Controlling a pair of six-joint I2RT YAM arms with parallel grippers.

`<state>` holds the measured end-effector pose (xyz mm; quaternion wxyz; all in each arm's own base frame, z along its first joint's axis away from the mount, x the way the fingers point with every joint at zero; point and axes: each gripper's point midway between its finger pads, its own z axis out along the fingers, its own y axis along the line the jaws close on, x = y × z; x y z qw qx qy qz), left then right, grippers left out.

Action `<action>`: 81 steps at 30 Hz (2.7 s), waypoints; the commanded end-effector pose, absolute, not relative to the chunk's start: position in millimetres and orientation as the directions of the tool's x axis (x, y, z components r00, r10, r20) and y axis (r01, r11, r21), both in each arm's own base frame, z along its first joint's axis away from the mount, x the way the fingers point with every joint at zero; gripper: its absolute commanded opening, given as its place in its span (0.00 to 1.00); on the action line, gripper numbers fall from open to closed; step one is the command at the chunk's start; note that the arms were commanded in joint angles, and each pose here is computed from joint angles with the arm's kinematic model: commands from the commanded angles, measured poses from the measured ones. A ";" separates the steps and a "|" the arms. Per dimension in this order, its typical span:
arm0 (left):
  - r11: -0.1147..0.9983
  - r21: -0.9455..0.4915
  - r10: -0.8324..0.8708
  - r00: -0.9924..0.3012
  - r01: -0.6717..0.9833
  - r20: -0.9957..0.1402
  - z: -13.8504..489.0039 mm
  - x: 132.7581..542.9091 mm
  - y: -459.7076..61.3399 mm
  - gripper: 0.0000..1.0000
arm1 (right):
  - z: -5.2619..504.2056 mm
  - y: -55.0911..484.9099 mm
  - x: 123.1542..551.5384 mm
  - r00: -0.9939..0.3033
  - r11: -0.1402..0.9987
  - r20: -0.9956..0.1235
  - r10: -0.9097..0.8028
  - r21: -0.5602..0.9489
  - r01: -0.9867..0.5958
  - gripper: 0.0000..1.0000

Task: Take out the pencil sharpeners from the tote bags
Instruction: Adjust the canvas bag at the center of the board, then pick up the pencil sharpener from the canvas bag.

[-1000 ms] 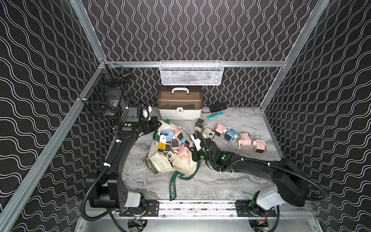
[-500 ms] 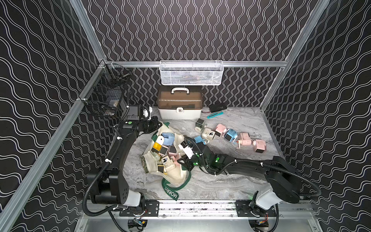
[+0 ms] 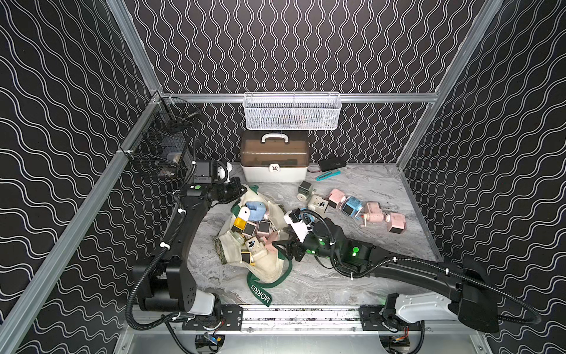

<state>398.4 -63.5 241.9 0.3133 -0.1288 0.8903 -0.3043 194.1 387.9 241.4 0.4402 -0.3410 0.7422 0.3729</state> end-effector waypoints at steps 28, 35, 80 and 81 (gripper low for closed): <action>0.757 -0.651 -0.441 -0.690 0.058 -0.574 275.6 412.0 -58.6 0.00 | 181.0 457.9 279.4 -0.789 0.742 -0.569 0.229 0.627 -0.237 0.81; 0.758 -0.650 -0.444 -0.688 0.054 -0.574 275.8 412.1 -56.9 0.00 | 203.7 433.5 258.3 -0.706 0.784 -0.654 0.272 0.576 -0.232 0.82; 0.752 -0.657 -0.448 -0.694 0.049 -0.564 273.2 412.3 -56.9 0.00 | 176.7 527.7 314.7 -0.781 0.605 -0.530 0.331 0.754 -0.255 0.85; 0.752 -0.657 -0.448 -0.693 0.049 -0.565 273.5 412.1 -56.8 0.00 | 174.2 529.2 316.1 -0.787 0.609 -0.522 0.328 0.754 -0.247 0.85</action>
